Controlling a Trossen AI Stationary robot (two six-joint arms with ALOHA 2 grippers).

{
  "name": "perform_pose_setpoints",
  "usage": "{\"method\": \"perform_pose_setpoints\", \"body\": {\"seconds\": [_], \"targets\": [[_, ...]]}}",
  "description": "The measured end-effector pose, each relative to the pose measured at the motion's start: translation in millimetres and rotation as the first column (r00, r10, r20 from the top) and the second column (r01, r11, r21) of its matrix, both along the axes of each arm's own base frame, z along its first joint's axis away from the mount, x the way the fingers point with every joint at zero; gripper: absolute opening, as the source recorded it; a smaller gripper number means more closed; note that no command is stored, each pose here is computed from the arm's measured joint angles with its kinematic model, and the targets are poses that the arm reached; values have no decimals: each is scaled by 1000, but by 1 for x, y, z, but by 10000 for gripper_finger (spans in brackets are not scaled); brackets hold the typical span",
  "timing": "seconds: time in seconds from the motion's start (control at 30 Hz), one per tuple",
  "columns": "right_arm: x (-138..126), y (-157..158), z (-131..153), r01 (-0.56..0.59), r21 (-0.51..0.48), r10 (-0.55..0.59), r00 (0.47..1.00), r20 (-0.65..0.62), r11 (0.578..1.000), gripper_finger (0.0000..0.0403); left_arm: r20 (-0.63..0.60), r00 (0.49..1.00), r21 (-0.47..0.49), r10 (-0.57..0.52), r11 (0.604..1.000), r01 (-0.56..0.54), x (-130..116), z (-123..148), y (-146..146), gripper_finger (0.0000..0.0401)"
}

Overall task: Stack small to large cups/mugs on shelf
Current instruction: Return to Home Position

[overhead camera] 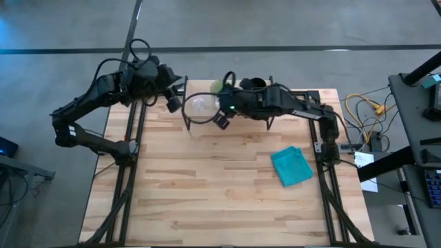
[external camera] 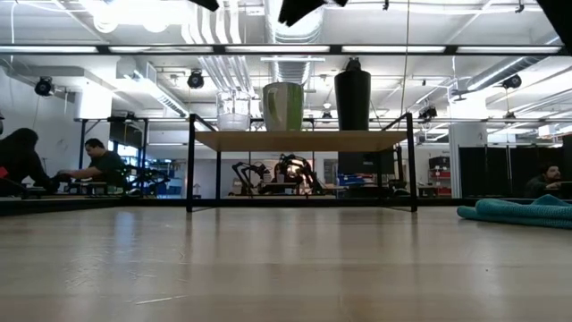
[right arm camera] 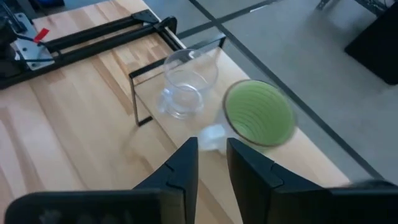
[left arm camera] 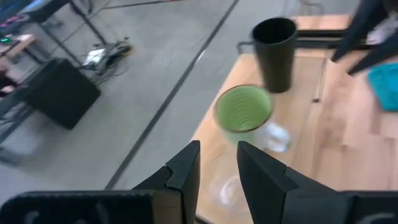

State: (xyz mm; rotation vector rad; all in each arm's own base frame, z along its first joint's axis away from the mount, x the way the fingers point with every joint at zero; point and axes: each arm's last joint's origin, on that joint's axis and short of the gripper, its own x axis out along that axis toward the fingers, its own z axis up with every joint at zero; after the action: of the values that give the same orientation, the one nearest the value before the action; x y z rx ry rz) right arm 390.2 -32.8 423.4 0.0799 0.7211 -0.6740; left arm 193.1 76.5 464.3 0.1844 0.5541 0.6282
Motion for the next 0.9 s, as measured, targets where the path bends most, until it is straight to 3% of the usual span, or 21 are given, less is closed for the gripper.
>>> {"method": "perform_pose_setpoints", "body": {"seconds": [0.23,0.57,0.77,0.9], "targets": [[-28,1,22,7,5,-7,1000,13,1000,68,12,1000,4,-20,1000,20,29,-9,10,93],[-60,9,46,0,15,-1,998,60,1000,63,-140,990,-17,-33,999,31,78,-45,30,93],[-84,11,49,16,33,-16,1000,-23,999,62,-76,996,8,-47,999,48,78,-35,25,93],[-98,11,48,40,34,-37,995,-96,999,42,4,998,37,-64,997,64,61,-12,15,73]]}}
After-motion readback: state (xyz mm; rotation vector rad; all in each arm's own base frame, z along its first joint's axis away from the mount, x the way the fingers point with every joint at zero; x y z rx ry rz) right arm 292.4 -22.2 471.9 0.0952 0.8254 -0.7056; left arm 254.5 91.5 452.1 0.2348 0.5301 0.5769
